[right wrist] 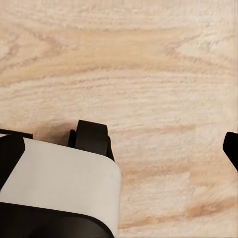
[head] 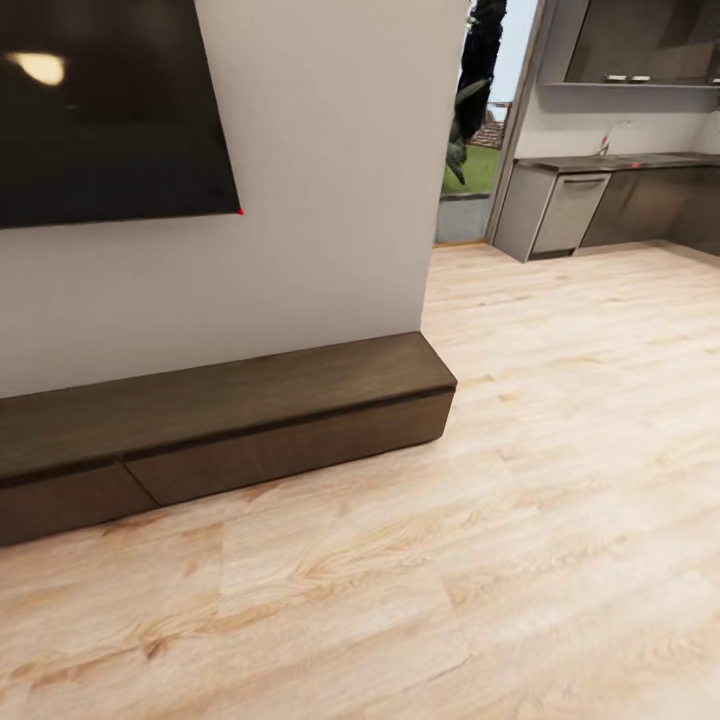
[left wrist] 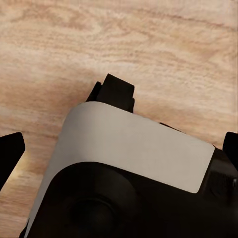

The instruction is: Place each of the two pumpkins and all three candles from the living room inside a cabinet in the living room (use any cabinet), then make sure every cabinet is closed, and position the cauldron so it is next to a table in the living room.

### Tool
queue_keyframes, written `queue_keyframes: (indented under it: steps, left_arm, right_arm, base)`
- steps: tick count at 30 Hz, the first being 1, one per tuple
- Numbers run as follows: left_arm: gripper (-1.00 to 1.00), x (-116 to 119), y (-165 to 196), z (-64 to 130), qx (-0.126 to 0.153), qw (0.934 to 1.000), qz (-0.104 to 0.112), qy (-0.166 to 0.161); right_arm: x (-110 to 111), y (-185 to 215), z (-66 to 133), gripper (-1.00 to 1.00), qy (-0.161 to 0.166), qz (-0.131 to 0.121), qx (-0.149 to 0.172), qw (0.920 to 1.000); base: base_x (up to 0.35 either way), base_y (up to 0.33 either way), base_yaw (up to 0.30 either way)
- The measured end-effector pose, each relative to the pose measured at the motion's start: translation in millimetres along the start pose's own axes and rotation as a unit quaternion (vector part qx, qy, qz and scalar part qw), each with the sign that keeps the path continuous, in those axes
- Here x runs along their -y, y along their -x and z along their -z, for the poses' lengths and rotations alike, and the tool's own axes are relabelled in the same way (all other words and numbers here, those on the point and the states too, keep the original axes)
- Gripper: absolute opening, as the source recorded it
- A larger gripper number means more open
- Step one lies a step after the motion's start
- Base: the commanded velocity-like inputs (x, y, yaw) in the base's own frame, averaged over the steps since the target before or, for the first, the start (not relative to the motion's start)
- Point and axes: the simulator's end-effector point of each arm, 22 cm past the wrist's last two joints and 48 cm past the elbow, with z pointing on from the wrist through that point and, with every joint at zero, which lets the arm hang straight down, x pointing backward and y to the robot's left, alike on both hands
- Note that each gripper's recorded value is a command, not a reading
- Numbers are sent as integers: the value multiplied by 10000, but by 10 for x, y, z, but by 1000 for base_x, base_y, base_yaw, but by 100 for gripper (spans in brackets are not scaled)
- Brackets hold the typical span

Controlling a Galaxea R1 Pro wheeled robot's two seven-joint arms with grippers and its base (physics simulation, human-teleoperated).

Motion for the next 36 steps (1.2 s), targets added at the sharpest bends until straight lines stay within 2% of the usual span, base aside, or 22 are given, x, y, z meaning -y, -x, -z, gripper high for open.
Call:
queue_keyframes:
  steps: [21,36]
  left_arm:
    - [100,31,91,43,113,9999,-7,-44]
    - [100,47,139,66,170,9998,6,-70]
  right_arm:
    - [21,99,33,100,-27,-29,115,9999]
    - [37,150,50,100,-44,-37,175,9998]
  base:
    - [223,-236,206]
    - [232,-40,250]
